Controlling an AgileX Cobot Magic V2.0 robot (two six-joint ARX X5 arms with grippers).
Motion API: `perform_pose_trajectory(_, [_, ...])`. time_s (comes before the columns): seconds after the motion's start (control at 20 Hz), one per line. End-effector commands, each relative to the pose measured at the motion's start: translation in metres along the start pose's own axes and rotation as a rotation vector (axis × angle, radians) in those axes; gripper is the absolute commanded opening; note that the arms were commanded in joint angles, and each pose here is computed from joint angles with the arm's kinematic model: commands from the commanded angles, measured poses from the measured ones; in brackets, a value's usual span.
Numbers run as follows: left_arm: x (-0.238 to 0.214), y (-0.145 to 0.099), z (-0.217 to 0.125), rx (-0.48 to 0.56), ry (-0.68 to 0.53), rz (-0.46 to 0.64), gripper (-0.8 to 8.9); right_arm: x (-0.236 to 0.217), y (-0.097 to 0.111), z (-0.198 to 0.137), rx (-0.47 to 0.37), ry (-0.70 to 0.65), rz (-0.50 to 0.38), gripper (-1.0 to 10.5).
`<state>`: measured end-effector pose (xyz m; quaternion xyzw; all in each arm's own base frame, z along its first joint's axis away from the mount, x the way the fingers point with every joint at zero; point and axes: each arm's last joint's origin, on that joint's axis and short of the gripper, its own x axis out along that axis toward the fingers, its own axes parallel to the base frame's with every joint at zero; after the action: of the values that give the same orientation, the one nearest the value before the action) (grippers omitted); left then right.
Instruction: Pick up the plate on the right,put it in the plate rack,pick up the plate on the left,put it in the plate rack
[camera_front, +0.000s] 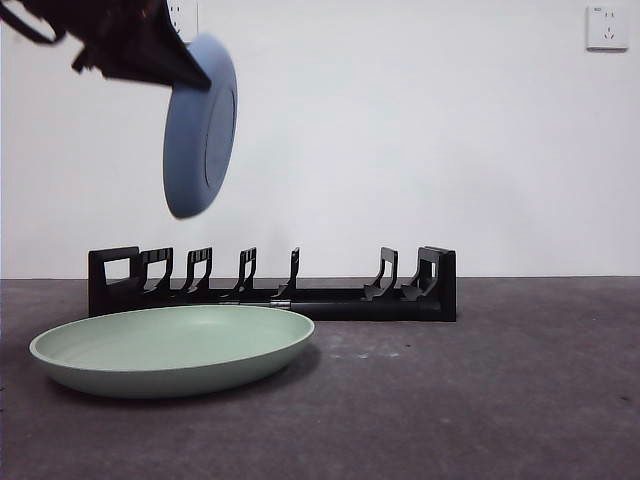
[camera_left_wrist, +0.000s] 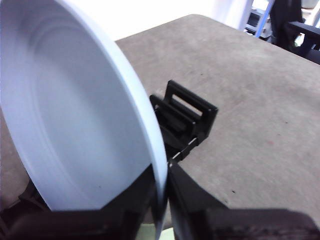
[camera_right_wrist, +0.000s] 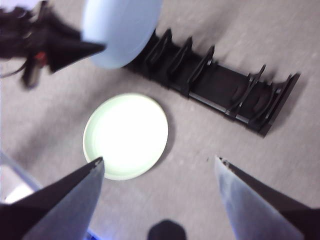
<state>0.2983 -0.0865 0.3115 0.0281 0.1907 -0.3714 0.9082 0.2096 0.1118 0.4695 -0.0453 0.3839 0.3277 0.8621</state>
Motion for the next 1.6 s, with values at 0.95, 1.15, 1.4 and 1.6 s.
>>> perform_pose_trajectory(0.95, [0.045,0.049,-0.046,-0.055,0.123,0.084,-0.08,0.003,0.002,-0.004,-0.013,0.040,0.002,3.8])
perform_pose_trajectory(1.15, [0.046,0.049,-0.048,-0.054,0.146,0.085,0.00,0.003,0.002,-0.004,-0.015,0.039,0.001,3.8])
perform_pose_trajectory(1.4, [0.046,0.048,-0.051,-0.066,0.167,0.077,1.32,0.004,0.002,-0.004,-0.016,0.043,0.001,3.8])
perform_pose_trajectory(1.6, [0.045,0.048,-0.050,-0.066,0.166,0.075,1.31,0.004,0.002,-0.005,-0.013,0.057,-0.004,3.8])
